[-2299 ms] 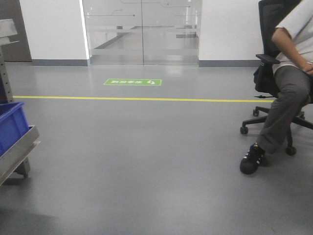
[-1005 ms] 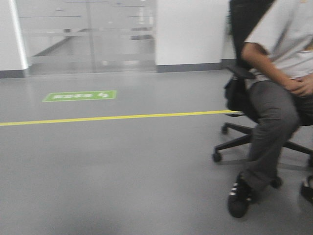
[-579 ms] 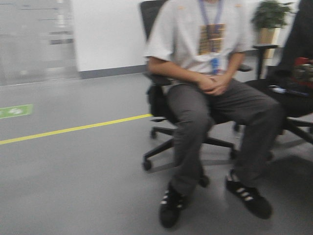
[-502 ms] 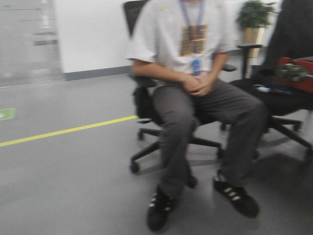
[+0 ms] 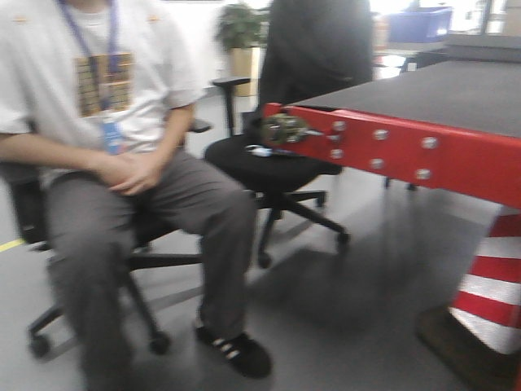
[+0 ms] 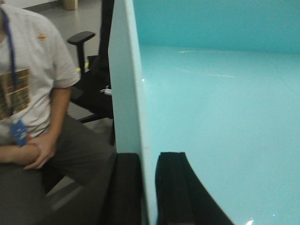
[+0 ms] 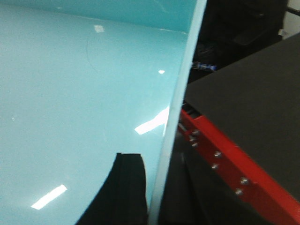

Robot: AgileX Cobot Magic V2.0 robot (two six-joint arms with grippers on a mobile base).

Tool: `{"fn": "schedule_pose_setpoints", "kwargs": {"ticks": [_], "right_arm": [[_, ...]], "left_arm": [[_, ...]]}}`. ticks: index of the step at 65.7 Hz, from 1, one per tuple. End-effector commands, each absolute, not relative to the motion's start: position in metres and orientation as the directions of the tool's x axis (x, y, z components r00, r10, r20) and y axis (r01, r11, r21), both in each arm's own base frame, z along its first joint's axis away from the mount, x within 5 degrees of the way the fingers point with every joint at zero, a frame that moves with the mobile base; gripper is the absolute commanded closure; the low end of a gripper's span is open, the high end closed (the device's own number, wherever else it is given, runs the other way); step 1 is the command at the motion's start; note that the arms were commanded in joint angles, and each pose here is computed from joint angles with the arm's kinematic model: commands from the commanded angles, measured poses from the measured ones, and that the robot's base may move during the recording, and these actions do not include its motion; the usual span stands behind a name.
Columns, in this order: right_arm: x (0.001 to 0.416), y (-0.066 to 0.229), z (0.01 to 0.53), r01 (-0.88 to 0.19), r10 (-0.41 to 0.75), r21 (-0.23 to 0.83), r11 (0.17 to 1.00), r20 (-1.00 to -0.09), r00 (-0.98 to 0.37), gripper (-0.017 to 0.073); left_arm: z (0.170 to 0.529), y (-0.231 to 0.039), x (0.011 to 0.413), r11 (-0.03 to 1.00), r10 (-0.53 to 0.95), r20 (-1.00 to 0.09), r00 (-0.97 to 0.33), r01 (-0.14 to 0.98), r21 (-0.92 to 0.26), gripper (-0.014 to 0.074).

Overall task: Fetch blue bin and place on conveyor start
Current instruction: 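Hold the bin with both grippers while the base drives across the floor, then hold the bin while the base aligns with the grey conveyor belt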

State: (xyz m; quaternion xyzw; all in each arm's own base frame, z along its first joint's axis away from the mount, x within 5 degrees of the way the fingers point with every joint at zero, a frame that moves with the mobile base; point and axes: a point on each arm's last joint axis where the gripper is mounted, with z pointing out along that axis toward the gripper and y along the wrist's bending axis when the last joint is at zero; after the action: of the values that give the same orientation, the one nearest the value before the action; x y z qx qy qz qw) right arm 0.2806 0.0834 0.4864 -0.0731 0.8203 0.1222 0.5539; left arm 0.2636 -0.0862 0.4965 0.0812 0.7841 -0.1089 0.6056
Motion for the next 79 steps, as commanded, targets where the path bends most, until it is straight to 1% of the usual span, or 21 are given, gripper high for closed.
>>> {"fn": "schedule_pose_setpoints", "kwargs": {"ticks": [1,79], "right_arm": [[0.2789,0.0858,0.4973,-0.287,0.034,0.120,0.950,-0.958,-0.286,0.0711],[0.2789,0.0858,0.4973,-0.287,0.034,0.120,0.950,-0.958,-0.286,0.0711]], "left_arm": [[0.5075,-0.0913,0.2550,0.942,-0.081,-0.973,-0.215,0.303,-0.146,0.0704],[0.5074,-0.0908,0.2551,0.942,-0.081,-0.973,-0.216,0.301,-0.146,0.0704]]}}
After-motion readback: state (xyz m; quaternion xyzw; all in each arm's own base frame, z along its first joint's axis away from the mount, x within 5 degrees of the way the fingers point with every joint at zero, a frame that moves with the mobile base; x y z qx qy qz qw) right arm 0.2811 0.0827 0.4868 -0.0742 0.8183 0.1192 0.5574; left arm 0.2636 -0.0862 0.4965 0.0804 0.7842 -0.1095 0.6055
